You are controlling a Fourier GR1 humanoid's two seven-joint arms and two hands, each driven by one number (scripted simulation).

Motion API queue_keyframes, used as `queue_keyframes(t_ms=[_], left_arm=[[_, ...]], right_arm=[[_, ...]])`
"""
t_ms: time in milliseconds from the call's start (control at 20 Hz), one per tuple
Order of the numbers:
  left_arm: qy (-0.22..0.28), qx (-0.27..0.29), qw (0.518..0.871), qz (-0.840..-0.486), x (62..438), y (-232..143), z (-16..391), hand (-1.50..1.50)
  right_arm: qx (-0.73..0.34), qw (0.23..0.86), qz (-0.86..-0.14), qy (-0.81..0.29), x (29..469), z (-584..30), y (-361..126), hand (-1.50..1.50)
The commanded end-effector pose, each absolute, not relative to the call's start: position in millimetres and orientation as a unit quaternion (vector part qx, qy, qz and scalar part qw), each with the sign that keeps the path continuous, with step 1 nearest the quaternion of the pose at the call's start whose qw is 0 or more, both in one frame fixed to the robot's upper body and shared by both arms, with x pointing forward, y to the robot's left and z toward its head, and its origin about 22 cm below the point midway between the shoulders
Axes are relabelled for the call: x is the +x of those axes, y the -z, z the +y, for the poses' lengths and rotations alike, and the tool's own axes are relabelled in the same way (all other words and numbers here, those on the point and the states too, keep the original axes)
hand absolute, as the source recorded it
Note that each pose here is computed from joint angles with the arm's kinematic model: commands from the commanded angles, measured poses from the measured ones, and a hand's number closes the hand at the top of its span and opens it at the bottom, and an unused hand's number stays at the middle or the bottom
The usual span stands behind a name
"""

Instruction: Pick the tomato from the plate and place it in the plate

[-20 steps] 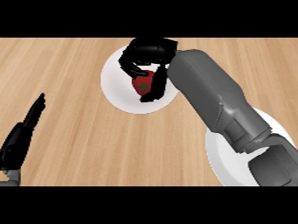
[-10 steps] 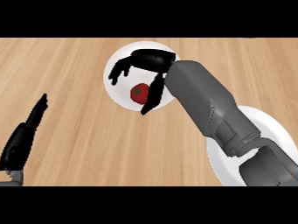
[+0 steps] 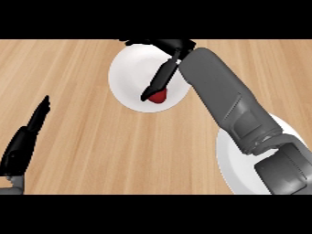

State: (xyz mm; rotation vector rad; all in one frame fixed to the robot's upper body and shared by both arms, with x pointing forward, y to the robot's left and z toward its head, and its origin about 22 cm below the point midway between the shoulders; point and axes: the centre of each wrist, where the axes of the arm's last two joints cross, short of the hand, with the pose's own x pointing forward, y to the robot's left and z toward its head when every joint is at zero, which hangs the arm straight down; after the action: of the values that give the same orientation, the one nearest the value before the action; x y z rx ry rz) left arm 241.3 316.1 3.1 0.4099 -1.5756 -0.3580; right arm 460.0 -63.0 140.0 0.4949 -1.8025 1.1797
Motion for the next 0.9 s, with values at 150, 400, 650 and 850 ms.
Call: queue_keyframes(t_ms=[150,400,650,850], left_arm=[[0.167,0.174,0.663,-0.709,244.5,-7.5,310.8,0.00],[0.175,0.163,0.653,-0.719,253.2,-12.9,299.1,0.00],[0.173,0.165,0.649,-0.722,255.1,-15.6,302.7,0.00],[0.178,0.162,0.650,-0.721,255.3,-15.3,300.6,0.00]], right_arm=[[0.265,0.511,-0.732,-0.364,475.6,-115.0,-155.8,-1.50],[0.267,0.505,-0.745,-0.345,480.9,-148.8,-163.8,-1.50],[0.253,0.482,-0.768,-0.338,484.9,-182.0,-184.3,-1.50],[0.246,0.486,-0.768,-0.337,483.4,-192.9,-175.4,-1.50]])
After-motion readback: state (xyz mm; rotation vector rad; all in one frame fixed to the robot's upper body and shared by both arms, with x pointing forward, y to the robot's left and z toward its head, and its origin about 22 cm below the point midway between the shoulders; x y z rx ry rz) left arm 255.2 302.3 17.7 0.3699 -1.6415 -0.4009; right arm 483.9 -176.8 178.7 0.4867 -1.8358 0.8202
